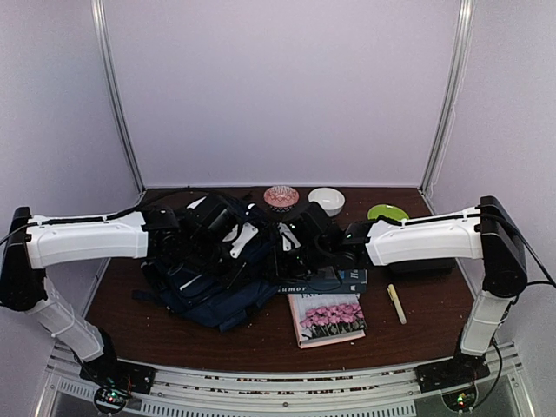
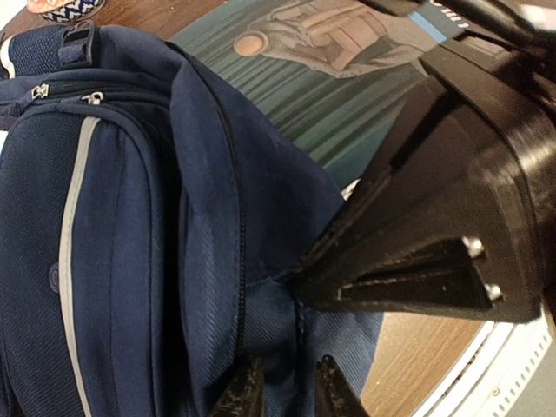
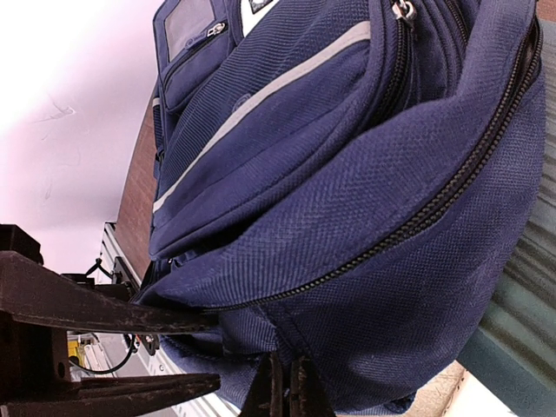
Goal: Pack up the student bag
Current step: Unzip the student bag at the center of the board.
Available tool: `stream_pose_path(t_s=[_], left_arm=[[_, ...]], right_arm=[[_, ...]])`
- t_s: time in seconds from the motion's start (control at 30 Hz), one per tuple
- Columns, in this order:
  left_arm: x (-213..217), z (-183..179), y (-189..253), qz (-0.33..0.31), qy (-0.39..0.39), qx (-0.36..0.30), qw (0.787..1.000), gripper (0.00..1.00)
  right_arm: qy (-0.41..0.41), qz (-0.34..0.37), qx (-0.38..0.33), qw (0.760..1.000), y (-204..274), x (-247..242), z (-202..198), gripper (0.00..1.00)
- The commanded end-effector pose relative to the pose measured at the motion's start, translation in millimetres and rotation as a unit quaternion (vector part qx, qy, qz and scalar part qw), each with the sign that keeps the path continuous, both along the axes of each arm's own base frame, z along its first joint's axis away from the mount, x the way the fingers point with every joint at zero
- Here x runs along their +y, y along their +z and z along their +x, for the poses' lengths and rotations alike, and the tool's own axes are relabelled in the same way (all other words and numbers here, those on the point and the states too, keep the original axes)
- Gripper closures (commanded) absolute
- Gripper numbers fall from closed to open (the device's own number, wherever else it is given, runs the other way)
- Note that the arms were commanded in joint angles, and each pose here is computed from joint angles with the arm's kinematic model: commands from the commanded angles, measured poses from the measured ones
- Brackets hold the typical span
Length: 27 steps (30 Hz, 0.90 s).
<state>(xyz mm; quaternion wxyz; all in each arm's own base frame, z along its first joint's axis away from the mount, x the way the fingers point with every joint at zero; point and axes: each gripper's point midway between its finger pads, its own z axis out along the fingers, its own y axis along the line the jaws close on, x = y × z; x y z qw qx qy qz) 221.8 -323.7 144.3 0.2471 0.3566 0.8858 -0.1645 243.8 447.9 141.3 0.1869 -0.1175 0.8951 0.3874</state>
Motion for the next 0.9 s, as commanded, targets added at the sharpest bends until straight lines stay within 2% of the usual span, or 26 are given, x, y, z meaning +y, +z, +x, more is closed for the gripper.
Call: stream_pose_path(t_s=[0.0, 0.07, 0.13, 0.23, 0.33, 0.5, 0.67, 0.8, 0.87], left_arm=[[-2.6, 11.6, 17.5, -0.007, 0.011, -0.025, 1.000, 0.55], [-0.8, 13.3, 29.6, -0.016, 0.015, -0.038, 0.999, 0.43], [1.3, 14.7, 43.0, -0.023, 0.018, -0.051, 0.998, 0.36], [5.2, 17.6, 52.7, -0.020, 0.022, -0.064, 0.998, 0.32], [11.0, 21.2, 47.0, 0.003, 0.027, -0.063, 0.998, 0.32], [14.4, 21.8, 43.3, 0.005, 0.029, -0.061, 0.998, 0.29], [12.2, 26.3, 19.0, 0.027, 0.024, -0.038, 0.999, 0.32], [5.7, 24.6, 12.8, 0.022, 0.009, -0.030, 0.999, 0.43], [4.2, 24.9, 11.0, 0.024, 0.006, -0.029, 0.999, 0.52]], right_arm=[[0.003, 0.035, -0.027, 0.999, 31.5, 0.9, 0.7, 1.00], [0.003, 0.036, -0.027, 0.999, 31.7, 0.2, -0.1, 1.00], [0.004, 0.036, -0.028, 0.999, 31.7, -0.3, -0.7, 1.00], [0.004, 0.039, -0.027, 0.999, 32.9, 0.2, -0.5, 1.00], [0.005, 0.041, -0.026, 0.999, 33.4, 1.3, -1.1, 1.00], [0.006, 0.041, -0.025, 0.999, 32.5, 0.3, -1.6, 1.00], [0.006, 0.043, -0.022, 0.999, 31.4, 1.9, -1.8, 1.00], [0.008, 0.043, -0.021, 0.999, 30.8, 2.3, -2.4, 1.00], [0.008, 0.043, -0.021, 0.999, 31.5, 2.4, -2.0, 1.00]])
